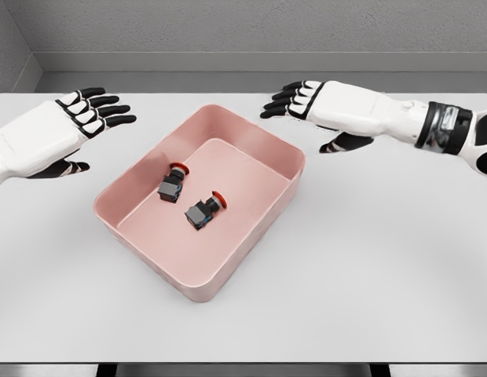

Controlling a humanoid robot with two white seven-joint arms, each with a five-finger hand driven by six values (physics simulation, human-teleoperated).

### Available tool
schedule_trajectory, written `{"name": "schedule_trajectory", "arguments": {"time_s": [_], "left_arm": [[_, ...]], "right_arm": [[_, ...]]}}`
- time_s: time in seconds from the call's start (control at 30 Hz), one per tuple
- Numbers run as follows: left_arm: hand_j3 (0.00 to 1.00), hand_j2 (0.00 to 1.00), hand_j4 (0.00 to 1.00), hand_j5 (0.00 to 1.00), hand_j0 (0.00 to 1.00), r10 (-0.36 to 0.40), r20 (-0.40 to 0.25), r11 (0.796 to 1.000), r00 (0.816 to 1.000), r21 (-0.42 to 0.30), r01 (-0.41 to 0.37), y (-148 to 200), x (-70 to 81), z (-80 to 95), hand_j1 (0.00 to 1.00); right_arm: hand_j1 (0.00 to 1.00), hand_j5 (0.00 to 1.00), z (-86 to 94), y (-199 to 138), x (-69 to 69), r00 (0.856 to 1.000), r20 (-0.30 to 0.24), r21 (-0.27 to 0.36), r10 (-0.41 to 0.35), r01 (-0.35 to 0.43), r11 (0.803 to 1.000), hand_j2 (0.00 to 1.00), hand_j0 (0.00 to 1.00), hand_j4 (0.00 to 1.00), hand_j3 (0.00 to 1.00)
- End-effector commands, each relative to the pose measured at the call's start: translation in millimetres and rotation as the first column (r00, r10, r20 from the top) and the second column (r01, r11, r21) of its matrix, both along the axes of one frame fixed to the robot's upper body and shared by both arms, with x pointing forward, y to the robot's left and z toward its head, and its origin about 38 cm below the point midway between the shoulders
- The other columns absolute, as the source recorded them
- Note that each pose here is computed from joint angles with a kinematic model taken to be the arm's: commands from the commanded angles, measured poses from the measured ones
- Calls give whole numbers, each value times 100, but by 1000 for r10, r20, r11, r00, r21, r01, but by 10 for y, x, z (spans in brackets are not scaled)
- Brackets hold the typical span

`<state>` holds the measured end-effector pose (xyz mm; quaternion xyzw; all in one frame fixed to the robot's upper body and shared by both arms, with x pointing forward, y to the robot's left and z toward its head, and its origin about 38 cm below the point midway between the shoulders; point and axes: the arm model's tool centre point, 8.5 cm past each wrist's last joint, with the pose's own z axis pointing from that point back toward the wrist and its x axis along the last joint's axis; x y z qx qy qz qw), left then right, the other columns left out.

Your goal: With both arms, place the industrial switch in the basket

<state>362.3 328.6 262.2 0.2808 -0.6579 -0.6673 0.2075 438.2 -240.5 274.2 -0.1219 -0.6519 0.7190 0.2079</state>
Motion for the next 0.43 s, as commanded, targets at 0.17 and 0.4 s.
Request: {"name": "schedule_trajectory", "arguments": {"time_s": [0.17,0.4], "left_arm": [[100,100,100,100,100,0,0,1000,1000,-4,0,3,2,9,100],[100,100,100,100,100,0,-1,1000,1000,-4,0,3,1,4,100]], "right_arm": [[100,100,87,-834,56,981,-41,16,-191,192,981,100,100,100,100],[100,100,86,-824,44,981,-41,18,-187,188,982,100,100,100,100]]}}
